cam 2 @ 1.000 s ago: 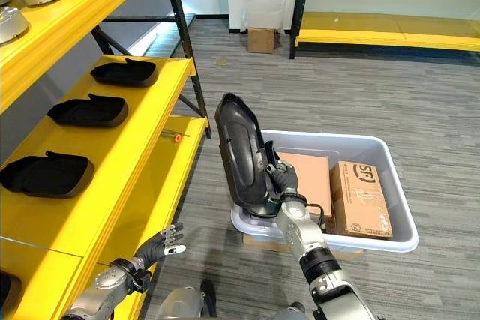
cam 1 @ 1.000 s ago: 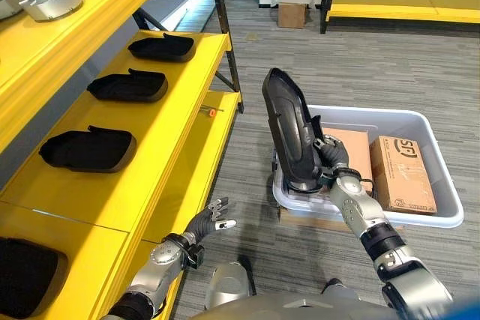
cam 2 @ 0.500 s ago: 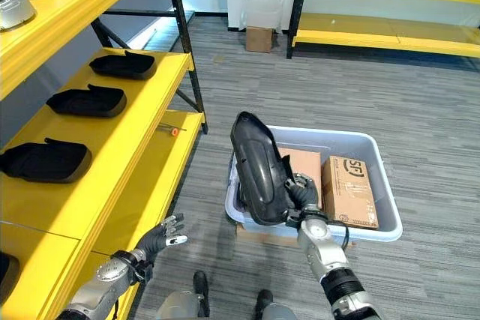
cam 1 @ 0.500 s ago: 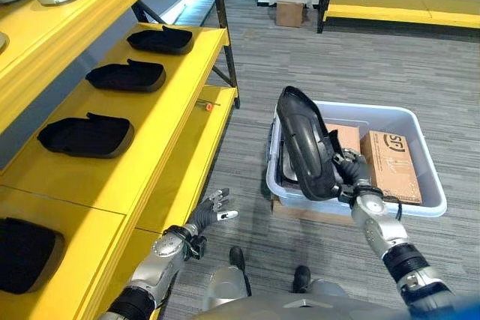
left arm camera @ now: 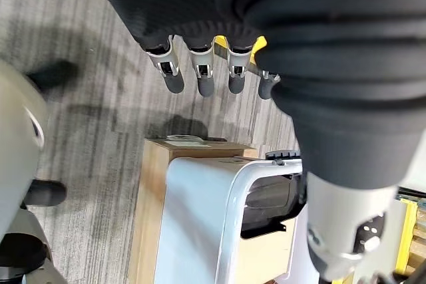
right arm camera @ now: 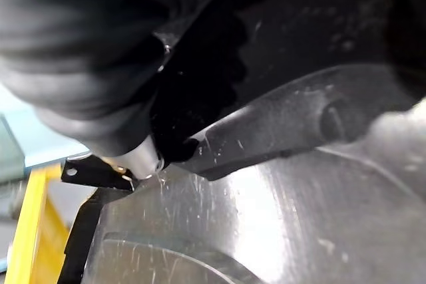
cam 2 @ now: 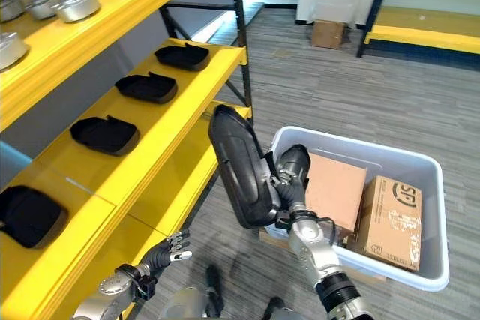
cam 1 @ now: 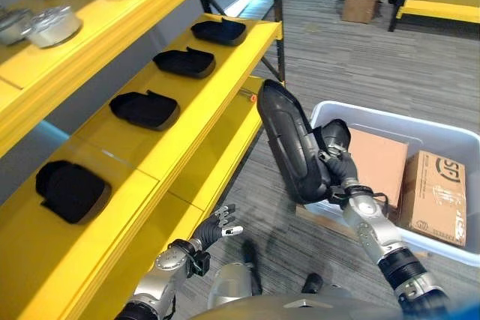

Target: Move parts from the plastic box to the shelf.

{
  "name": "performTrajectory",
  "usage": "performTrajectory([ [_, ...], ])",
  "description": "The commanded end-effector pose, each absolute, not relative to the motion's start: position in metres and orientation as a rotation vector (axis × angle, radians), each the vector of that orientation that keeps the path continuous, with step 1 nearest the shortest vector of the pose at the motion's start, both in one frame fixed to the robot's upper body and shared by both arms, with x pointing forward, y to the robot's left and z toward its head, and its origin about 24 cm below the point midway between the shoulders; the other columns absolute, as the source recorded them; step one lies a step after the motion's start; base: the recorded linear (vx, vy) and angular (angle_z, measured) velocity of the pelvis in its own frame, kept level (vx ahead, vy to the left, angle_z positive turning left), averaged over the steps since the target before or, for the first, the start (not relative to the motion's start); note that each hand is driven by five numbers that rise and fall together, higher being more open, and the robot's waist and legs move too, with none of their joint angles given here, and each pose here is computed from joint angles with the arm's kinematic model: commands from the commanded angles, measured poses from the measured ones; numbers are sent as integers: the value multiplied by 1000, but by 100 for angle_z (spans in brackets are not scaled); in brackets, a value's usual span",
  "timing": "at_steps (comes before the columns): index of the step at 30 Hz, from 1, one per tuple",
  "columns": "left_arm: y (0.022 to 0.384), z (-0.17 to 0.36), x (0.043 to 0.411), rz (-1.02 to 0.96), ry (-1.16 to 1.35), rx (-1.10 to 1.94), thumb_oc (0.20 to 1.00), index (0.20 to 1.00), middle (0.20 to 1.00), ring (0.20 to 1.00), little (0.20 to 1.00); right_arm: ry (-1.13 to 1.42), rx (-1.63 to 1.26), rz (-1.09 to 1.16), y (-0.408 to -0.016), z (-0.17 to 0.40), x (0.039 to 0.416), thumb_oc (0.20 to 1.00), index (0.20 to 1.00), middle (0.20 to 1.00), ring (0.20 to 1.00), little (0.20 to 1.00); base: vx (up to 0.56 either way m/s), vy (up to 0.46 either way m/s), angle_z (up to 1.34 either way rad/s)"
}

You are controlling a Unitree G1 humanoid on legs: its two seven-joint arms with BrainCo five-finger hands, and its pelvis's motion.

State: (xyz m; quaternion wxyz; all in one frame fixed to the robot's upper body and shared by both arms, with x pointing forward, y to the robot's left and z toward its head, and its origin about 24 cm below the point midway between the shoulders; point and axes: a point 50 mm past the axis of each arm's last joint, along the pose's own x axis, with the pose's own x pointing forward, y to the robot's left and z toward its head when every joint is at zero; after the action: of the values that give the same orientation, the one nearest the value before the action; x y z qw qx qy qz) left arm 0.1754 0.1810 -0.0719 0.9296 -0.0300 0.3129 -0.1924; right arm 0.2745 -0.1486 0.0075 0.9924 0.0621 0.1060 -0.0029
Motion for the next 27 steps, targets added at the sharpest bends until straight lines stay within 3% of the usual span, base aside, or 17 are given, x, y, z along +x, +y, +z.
performTrajectory([
  [1,177,-45,198,-436,478,-29,1000,1000,1000,1000,1000,56,172,16,-139,47,296,200,200,200,200,200,-118,133,27],
  [11,161,-41,209,-475,478,-14,1000,1000,1000,1000,1000,124,236,45,-125,42,296,200,200,200,200,200,-105,280,55],
  [20,171,-55,190,-459,535,17,1000,1000,1000,1000,1000,120,214,116,-116,38,284,200,200,200,200,200,-221,444,63],
  [27,173,-56,190,-481,518,-14,1000,1000,1000,1000,1000,112,233,170,-113,38,280,200,200,200,200,200,-169,222,43],
])
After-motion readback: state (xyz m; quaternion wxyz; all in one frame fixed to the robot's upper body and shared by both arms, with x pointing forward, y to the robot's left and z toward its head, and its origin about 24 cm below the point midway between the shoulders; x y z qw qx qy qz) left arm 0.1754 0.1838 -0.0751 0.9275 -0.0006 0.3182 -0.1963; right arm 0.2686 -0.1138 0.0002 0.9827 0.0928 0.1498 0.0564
